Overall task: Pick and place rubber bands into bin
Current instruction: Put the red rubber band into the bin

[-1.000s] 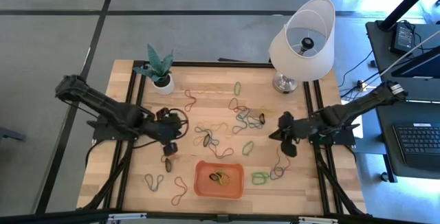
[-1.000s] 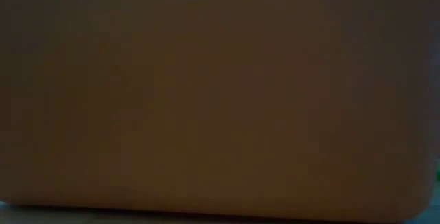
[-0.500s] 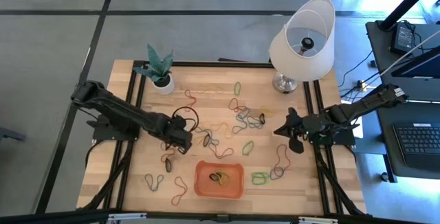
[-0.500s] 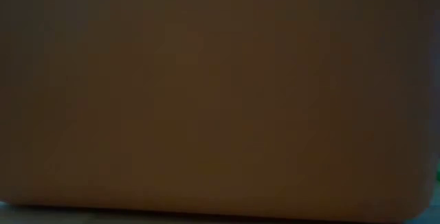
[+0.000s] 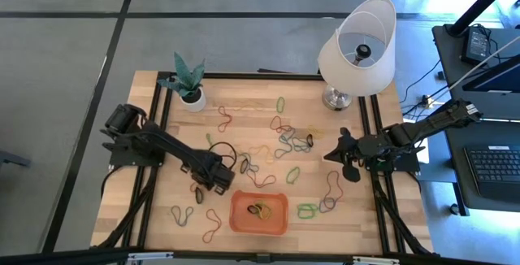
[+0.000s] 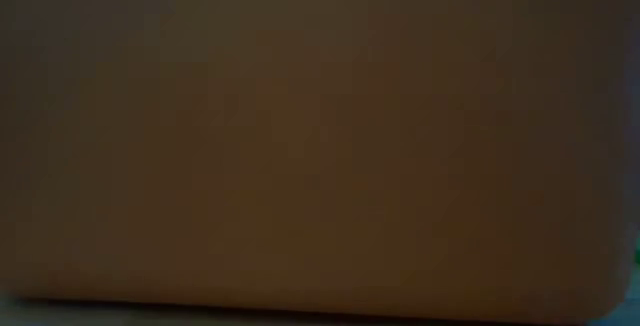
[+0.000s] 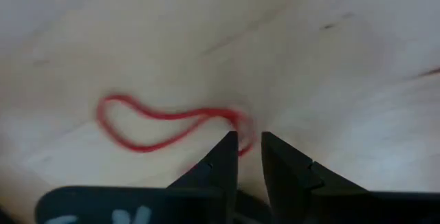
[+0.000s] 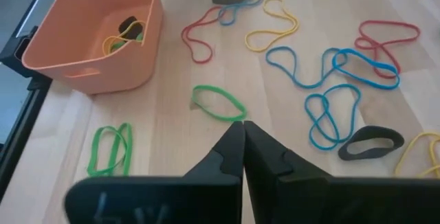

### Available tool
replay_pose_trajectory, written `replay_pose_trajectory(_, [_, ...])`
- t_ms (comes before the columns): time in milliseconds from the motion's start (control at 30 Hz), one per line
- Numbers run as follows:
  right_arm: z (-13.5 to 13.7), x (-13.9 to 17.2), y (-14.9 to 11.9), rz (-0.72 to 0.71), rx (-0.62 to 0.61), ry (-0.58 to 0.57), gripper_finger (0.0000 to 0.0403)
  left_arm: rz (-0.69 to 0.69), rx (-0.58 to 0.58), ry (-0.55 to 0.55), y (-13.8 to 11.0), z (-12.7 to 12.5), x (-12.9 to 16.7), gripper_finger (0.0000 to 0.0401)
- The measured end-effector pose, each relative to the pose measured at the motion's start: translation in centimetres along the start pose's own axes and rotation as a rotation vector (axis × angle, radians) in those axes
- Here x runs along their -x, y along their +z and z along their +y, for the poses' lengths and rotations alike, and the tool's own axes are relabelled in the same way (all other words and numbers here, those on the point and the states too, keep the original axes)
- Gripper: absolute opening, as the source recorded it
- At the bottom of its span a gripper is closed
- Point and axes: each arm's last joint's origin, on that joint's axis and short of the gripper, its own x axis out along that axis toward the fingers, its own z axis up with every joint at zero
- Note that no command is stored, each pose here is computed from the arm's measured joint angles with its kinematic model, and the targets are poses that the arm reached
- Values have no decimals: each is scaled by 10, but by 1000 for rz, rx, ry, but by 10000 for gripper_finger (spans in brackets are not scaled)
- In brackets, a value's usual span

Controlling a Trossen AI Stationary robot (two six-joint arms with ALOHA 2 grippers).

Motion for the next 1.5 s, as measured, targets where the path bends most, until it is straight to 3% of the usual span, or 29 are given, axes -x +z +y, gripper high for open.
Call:
replay_pose_trajectory(267, [0, 0, 0, -5, -8, 3, 9, -23, 32, 11, -2, -3, -5, 107])
replay_pose_trajectory(467, [1, 0, 2, -15, -17, 7, 9, -59, 22, 60, -2, 2, -4, 111])
replay_pose_trajectory(633, [1, 0, 3, -26, -41, 12, 9, -88, -18, 104, -1, 6, -5, 88])
replay_pose_trajectory(833, [2, 0, 4, -43, -49, 19, 10, -95, -5, 114, 0, 7, -5, 13])
replay_pose_trajectory(967, [2, 0, 4, -43, -49, 19, 10, -93, 18, 95, -1, 5, -3, 3])
replay_pose_trajectory(1167, [2, 0, 4, -43, -48, 19, 10, -130, -59, 14, 0, -17, 26, 2])
replay_pose_trajectory(1500, [2, 0, 4, -42, -42, 18, 10, -254, -273, -50, -1, -43, 100, 2])
